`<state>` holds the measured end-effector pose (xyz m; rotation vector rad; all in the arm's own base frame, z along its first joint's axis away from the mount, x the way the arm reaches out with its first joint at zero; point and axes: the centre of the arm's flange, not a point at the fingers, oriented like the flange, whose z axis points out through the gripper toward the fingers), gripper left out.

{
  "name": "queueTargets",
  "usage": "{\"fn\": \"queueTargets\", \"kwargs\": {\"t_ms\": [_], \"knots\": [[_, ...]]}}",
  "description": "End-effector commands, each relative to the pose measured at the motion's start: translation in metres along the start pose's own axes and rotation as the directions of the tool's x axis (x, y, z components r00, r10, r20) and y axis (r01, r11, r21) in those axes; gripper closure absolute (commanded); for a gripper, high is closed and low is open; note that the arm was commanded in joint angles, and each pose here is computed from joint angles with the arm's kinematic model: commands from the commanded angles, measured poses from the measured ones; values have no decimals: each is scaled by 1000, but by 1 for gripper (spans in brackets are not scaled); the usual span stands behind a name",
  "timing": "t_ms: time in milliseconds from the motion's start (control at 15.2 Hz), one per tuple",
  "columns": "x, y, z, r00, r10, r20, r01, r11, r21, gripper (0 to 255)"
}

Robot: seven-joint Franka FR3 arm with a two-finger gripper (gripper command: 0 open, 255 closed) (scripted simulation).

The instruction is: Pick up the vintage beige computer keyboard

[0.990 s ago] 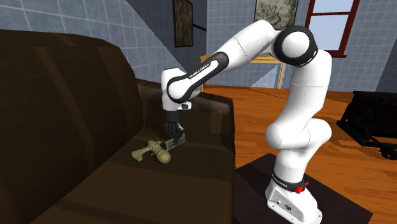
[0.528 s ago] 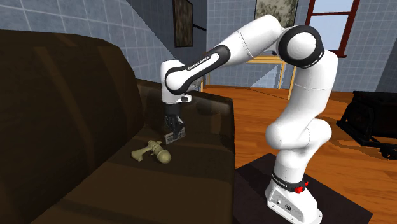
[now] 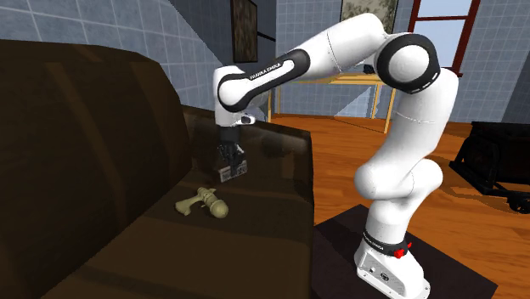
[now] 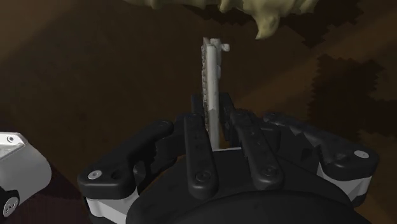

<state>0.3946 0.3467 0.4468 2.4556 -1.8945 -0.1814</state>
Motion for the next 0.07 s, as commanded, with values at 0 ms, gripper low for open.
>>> {"fn": "queueTargets", "kwargs": {"t_ms": [0], "knots": [[0,0,-3,1000,0,0,0,1000,0,255]]}}
